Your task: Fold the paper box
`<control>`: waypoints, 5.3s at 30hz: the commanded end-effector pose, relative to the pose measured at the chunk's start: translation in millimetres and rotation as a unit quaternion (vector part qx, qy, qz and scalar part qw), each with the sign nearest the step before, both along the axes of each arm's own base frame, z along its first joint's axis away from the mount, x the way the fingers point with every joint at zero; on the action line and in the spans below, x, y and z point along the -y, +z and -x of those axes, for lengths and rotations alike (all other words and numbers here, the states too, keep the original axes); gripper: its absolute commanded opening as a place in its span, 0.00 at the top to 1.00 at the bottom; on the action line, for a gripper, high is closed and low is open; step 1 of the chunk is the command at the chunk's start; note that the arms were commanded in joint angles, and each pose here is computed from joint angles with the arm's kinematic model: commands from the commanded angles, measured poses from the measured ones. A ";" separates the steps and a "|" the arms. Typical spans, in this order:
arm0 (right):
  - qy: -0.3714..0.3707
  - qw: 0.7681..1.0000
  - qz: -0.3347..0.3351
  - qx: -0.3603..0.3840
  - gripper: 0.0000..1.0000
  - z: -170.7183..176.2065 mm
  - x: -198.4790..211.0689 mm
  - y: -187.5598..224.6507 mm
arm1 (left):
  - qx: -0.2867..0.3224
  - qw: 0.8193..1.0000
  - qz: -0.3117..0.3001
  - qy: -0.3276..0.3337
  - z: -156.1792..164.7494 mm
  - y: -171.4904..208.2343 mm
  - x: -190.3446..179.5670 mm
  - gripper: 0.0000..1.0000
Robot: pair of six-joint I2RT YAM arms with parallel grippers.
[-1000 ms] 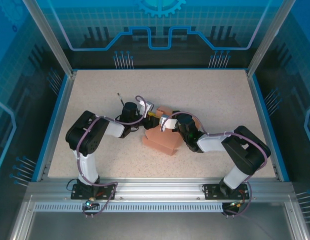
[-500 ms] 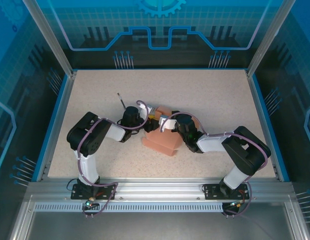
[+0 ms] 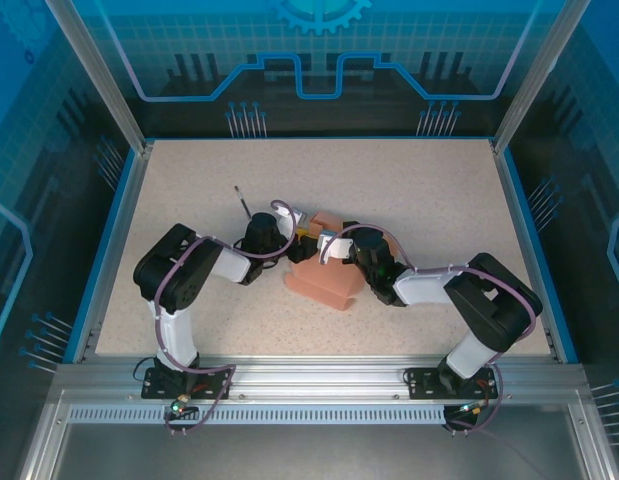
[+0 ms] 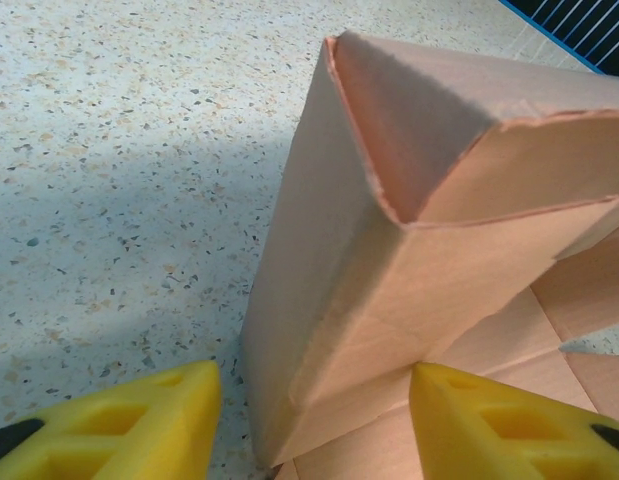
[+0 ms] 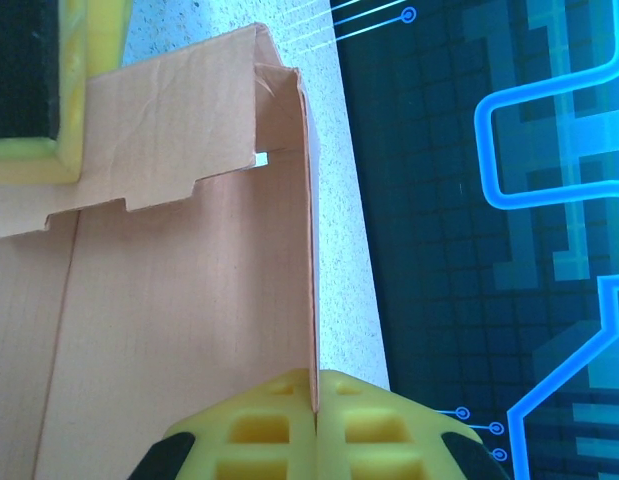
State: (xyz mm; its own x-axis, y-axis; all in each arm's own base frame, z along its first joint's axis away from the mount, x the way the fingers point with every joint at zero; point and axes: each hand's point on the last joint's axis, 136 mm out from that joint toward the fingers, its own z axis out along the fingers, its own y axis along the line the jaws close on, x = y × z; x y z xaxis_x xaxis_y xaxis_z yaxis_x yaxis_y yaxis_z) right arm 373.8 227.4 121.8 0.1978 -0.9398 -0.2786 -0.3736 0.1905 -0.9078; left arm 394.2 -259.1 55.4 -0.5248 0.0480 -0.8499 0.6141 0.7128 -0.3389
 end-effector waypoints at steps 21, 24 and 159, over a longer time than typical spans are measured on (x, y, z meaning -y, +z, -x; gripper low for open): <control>0.021 0.999 -0.029 -0.015 1.00 9.3 -5.0 3.6 | 0.000 1.000 0.016 -0.006 -17.2 14.9 12.8 0.37; 0.024 0.999 -0.036 -0.018 1.00 10.8 -6.0 4.7 | -0.005 1.000 0.011 0.022 -22.9 12.5 5.8 0.42; 0.002 0.997 -0.074 -0.037 1.00 7.6 -2.7 9.5 | -0.016 0.964 -0.064 0.257 -36.6 1.6 -34.5 0.58</control>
